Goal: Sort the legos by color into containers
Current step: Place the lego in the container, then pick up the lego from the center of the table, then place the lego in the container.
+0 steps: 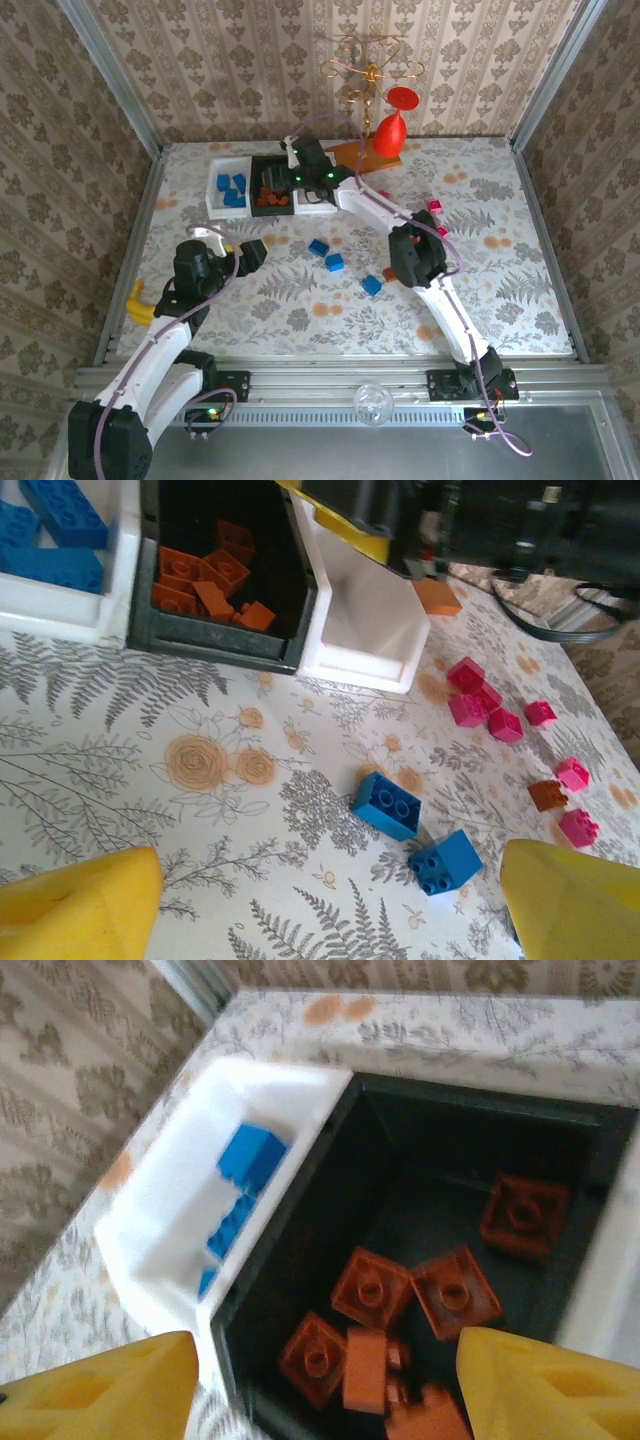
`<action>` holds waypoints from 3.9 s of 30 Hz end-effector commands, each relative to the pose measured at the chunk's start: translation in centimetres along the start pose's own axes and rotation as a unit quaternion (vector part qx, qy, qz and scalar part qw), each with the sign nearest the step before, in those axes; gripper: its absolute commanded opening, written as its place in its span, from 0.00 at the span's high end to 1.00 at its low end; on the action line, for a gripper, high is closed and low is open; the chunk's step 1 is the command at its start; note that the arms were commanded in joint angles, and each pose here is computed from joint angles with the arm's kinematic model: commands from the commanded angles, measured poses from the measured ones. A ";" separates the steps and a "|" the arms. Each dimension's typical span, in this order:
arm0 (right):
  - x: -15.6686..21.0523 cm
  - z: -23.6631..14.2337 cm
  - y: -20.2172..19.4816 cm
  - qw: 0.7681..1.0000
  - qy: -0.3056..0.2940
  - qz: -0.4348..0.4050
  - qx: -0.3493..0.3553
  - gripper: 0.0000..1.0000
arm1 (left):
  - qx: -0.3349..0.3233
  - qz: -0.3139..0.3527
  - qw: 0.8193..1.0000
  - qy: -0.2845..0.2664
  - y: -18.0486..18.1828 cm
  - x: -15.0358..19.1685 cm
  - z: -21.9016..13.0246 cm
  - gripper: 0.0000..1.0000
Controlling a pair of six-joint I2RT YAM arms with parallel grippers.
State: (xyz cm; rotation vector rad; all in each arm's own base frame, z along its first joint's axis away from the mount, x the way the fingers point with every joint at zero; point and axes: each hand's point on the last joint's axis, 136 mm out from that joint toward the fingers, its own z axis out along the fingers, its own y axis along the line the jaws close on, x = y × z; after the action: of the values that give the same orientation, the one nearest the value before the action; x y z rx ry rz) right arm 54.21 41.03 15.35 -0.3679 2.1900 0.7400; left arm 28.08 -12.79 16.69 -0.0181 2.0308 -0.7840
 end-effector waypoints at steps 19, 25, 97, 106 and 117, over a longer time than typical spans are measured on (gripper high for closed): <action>21.0 -27.6 -13.3 0.941 0.177 0.057 0.282 0.23 | 0.219 0.184 0.954 0.093 -14.2 6.2 4.5 0.13; 23.8 -27.5 -13.8 0.933 0.212 0.070 0.283 0.30 | 0.237 0.198 0.944 0.116 -15.2 8.0 5.5 0.13; -1.0 -1.2 3.6 0.995 -0.083 0.018 -0.054 0.70 | -0.001 0.050 0.998 0.031 -1.9 0.0 0.9 0.11; -1.2 0.8 3.3 0.996 -0.079 0.010 -0.048 0.71 | 0.000 0.056 0.998 0.037 -1.9 0.1 1.0 0.10; -1.6 3.7 2.2 0.997 -0.071 -0.016 -0.017 0.70 | -0.004 0.064 0.997 0.039 -1.8 0.3 0.9 0.10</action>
State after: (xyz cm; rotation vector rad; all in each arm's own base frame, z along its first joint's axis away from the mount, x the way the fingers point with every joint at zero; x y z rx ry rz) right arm 55.71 44.88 16.14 -0.3290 2.0247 0.8304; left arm 28.07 -14.75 16.19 0.1051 2.1041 -0.7152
